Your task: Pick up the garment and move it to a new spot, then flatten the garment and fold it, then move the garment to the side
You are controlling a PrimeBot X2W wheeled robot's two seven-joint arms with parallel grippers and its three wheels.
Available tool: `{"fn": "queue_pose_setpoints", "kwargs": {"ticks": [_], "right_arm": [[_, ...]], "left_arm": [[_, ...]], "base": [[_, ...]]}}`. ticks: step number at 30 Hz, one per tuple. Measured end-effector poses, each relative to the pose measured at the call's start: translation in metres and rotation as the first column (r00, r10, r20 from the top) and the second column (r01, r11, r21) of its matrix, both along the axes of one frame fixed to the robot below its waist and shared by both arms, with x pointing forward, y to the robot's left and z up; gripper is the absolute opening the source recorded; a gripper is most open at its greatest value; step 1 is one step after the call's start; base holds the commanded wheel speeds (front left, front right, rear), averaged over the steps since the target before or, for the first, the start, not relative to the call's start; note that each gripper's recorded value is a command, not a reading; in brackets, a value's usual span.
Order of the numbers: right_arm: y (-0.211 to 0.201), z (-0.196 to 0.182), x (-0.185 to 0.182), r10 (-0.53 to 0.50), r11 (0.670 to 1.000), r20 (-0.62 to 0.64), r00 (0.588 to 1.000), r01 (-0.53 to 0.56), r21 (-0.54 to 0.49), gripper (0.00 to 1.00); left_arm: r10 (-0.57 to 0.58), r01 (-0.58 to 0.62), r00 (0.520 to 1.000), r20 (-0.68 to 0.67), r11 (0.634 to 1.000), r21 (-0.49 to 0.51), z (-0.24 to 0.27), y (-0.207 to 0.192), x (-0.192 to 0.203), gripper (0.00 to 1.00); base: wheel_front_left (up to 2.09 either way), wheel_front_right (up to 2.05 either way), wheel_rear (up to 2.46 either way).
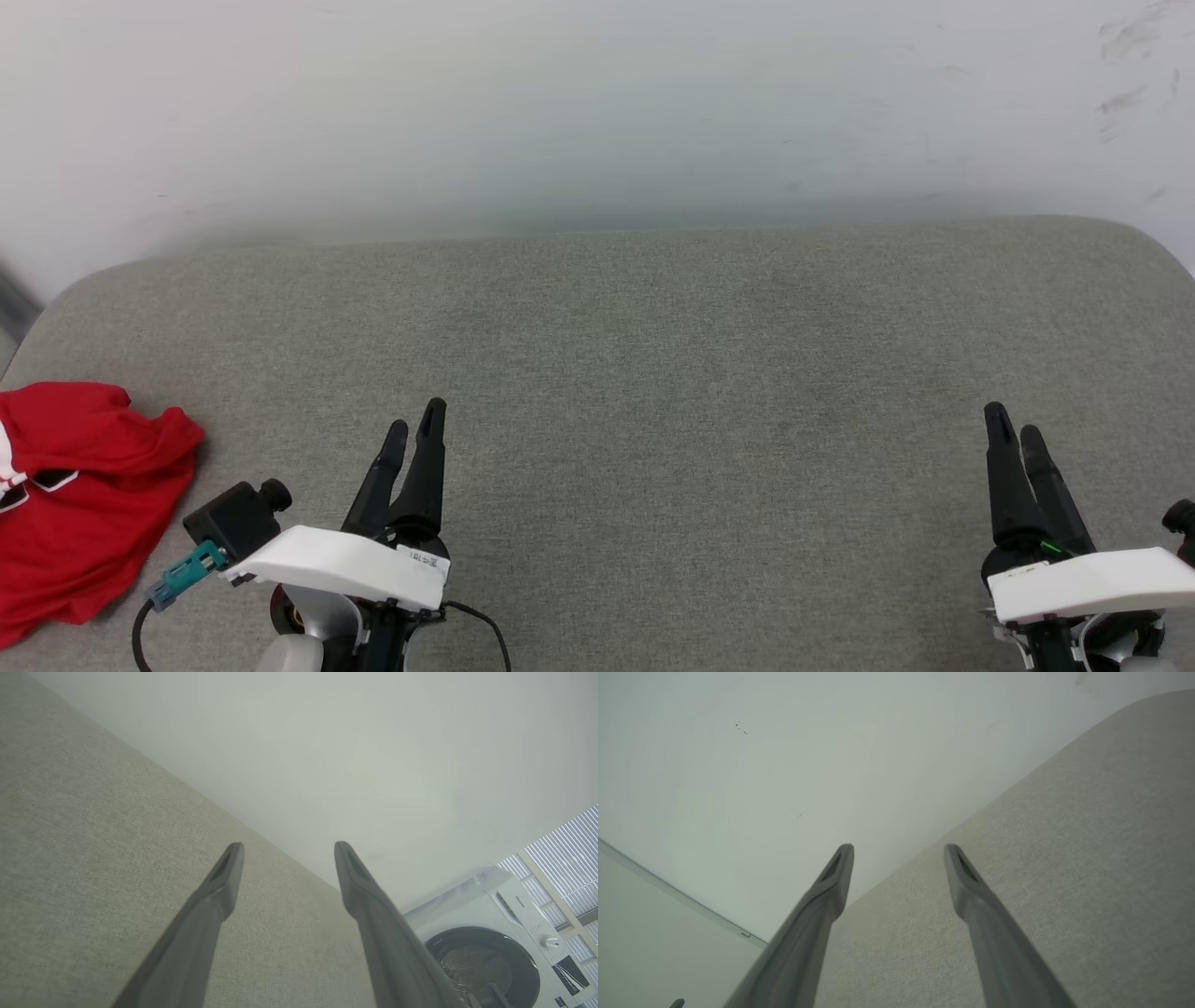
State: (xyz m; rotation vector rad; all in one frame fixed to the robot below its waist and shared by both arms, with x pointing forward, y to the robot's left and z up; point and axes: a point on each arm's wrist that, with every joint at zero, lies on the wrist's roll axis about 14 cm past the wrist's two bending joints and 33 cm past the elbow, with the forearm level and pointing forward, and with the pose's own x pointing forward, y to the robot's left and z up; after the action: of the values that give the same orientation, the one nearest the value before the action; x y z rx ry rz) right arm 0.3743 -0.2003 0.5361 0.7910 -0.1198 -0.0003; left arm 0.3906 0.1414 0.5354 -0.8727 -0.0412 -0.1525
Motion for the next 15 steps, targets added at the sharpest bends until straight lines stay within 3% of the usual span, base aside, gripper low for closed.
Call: {"fn": "queue_pose_setpoints", "kwargs": {"ticks": [15], "right_arm": [[0.0108,0.0025,-0.0011,0.017,0.960,0.001,1.000,-0.016,-0.280,1.00]], "left_arm": [[0.018,-0.034,0.997,0.071,0.971,0.237,0.0080,0.0011,-0.0013,1.00]], "base": [[0.00,0.00,0.00]]}}
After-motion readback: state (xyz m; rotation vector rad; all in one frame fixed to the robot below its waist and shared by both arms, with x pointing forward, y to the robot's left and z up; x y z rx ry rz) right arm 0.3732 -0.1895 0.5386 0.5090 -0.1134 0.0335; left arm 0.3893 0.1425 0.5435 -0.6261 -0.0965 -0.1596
